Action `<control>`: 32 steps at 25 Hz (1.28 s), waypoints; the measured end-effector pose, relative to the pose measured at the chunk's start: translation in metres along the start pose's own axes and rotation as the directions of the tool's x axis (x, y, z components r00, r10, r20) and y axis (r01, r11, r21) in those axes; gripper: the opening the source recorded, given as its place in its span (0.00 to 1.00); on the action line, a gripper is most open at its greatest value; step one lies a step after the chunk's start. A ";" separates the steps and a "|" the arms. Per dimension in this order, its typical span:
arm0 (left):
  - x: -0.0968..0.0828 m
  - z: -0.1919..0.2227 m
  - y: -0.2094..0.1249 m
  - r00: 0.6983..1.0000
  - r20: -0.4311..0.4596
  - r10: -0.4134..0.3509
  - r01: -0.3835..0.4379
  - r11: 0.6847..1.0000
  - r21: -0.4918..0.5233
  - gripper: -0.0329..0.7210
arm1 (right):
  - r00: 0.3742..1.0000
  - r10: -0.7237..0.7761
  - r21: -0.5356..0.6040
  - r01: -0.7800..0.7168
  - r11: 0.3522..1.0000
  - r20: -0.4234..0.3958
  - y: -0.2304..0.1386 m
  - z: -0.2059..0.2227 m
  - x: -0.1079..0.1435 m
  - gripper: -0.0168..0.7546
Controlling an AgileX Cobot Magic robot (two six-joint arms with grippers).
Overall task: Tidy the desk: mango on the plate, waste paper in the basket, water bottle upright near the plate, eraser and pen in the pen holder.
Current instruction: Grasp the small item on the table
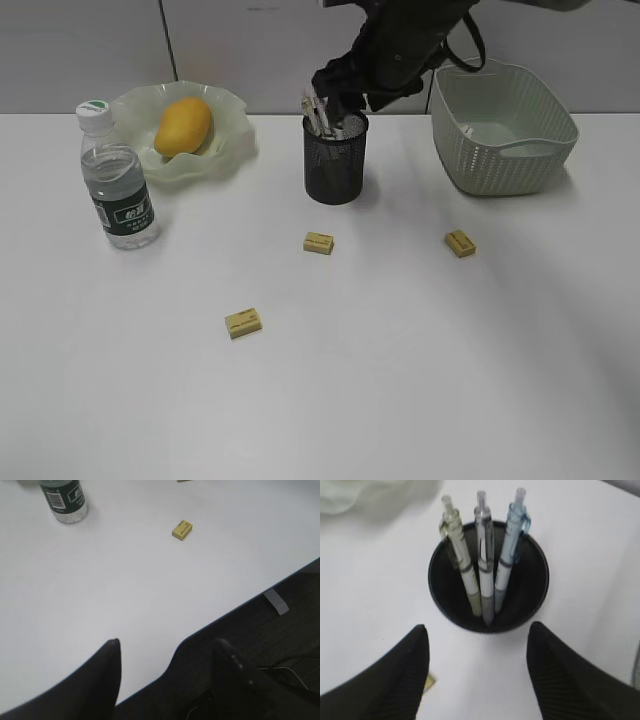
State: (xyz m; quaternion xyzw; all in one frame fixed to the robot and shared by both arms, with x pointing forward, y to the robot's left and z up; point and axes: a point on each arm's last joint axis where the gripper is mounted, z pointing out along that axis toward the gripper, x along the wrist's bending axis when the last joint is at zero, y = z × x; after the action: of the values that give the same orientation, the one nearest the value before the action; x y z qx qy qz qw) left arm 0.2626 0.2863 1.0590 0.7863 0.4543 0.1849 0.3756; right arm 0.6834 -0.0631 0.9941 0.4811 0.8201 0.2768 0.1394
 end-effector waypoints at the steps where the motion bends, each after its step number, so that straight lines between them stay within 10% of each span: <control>1: 0.000 0.000 0.000 1.000 0.000 0.000 0.000 1.000 0.000 0.62 | 1.000 -0.006 0.026 0.007 1.000 -0.002 -0.001 -0.005 0.000 0.66; 11: 0.000 0.000 0.000 1.000 0.000 0.000 0.000 1.000 -0.001 0.62 | 0.999 -0.034 0.394 0.038 0.918 -0.019 -0.030 -0.032 0.002 0.66; 32: 0.000 0.000 0.000 1.000 0.002 -0.001 0.001 1.000 -0.001 0.62 | 0.999 0.019 0.415 -0.006 0.910 -0.026 -0.109 -0.173 0.013 0.66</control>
State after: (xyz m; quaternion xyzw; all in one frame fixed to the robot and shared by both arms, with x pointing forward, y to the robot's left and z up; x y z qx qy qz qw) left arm 0.2625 0.2861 1.0591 0.7861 0.4543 0.1840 0.3765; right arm 0.5134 -0.1487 1.0703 0.5007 0.8591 0.1043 0.0200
